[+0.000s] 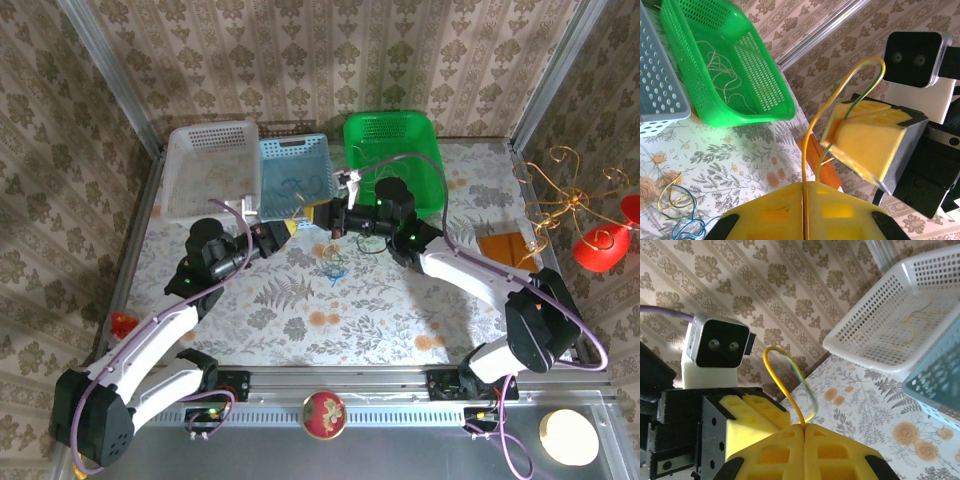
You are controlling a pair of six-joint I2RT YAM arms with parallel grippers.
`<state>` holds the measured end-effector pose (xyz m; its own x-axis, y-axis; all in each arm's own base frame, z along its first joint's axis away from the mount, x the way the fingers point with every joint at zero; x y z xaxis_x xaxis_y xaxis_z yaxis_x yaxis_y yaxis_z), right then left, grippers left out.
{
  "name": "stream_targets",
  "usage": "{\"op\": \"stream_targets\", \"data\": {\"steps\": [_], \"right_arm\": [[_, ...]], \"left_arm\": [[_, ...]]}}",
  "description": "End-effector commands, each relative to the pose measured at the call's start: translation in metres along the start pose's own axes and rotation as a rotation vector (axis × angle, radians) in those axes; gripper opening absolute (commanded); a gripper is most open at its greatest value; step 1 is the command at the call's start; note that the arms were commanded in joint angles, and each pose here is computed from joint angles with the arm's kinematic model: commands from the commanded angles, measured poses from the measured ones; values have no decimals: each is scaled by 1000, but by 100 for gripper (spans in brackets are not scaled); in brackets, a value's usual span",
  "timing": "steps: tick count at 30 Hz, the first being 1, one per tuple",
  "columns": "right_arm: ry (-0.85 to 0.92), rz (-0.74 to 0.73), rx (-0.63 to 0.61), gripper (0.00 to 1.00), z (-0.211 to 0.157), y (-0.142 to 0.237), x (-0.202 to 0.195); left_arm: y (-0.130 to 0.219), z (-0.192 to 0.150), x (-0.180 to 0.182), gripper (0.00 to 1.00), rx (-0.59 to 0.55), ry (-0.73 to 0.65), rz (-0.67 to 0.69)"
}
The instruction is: Untangle the cables
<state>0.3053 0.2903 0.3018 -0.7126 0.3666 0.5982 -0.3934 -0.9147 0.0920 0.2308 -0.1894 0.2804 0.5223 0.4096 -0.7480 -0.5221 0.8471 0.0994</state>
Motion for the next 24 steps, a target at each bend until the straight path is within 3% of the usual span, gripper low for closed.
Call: {"op": "stream_targets", "data": {"steps": [1, 3, 7, 16, 24], "right_arm": [[39, 10, -20, 0, 10, 15, 11], [40, 12, -19, 0, 10, 17, 12], [36, 8, -10, 0, 8, 19, 10], [35, 27, -1, 0, 6, 25, 17], [2, 14, 53, 0, -16, 28, 7]], "left_arm": [[6, 12, -14, 11, -44, -66, -55], [6, 11, -14, 12, -46, -69, -61], [9, 16, -7, 0, -63, -68, -41], [11, 19, -4, 0, -83, -78, -30], [21, 37, -10, 0, -193, -119, -13]]}}
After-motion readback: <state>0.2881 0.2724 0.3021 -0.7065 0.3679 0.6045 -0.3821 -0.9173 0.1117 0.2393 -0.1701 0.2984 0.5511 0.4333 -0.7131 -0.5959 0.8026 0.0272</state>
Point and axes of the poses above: each hand's point on the last joint's axis, 136 mm out from that joint toward the fingers, its own y axis back along the fingers, its own x axis along the line the jaws close on, z = x × y, the point moved 5 cm from there along y, back along the fingers, and after that the axes turned 2 degrees about -y, right-handed, at the moved point
